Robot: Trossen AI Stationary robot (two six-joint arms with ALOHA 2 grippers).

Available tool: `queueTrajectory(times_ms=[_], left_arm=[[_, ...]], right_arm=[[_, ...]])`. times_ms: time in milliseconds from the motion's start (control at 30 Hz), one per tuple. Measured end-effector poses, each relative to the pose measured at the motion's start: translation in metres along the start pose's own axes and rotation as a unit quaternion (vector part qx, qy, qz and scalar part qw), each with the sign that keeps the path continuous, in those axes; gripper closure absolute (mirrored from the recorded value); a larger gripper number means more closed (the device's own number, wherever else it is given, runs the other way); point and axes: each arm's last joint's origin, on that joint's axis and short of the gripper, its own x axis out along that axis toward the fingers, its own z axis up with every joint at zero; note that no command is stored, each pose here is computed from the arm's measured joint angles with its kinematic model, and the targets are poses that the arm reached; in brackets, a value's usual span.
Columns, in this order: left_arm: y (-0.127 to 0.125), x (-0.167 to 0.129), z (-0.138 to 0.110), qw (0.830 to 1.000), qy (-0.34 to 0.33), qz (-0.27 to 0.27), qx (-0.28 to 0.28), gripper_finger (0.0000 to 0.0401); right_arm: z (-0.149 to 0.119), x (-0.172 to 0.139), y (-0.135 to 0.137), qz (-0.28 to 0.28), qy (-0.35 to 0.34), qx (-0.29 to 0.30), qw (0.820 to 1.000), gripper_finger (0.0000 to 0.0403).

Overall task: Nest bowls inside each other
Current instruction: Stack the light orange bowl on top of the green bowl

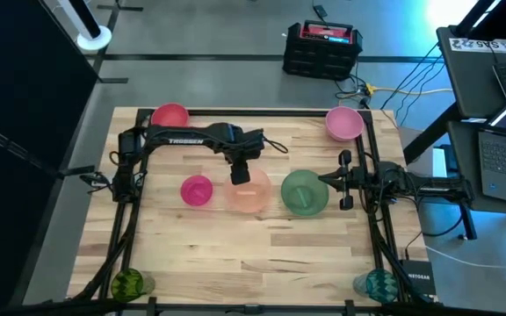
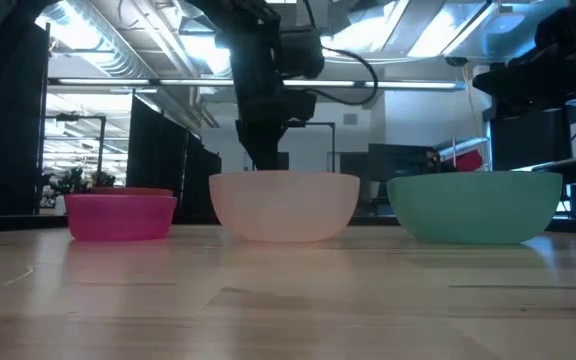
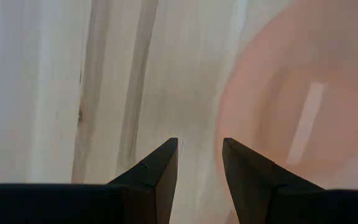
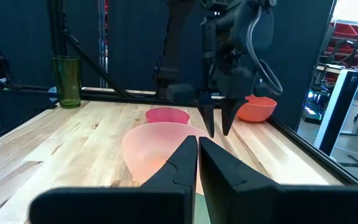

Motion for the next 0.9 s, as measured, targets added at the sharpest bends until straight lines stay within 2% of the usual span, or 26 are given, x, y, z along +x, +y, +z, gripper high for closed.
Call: queueTrajectory(times_ms=[533,600,700,733,900], left_arm=[[-0.002,0.033,0.002,0.999,0.031,-0.02,0.015,0.0291],[-0.002,0.034,0.002,0.999,0.031,-0.02,0.019,0.0312],[-0.003,0.033,0.001,0.999,0.035,-0.031,0.024,0.0378],[-0.003,0.033,0.001,0.998,0.037,-0.037,0.024,0.0388],[0.0,0.005,0.02,0.999,-0.01,-0.042,0.017,0.0394]], right_arm=[[0.0,0.0,0.0,0.0,0.0,0.0,1.0,0.0402],[0.0,0.0,0.0,0.0,0.0,0.0,1.0,0.0402],[0.0,0.0,0.0,0.0,0.0,0.0,1.0,0.0402],[0.0,0.0,0.0,0.0,0.0,0.0,1.0,0.0402],[0.0,0.0,0.0,0.0,0.0,0.0,1.0,0.0402]])
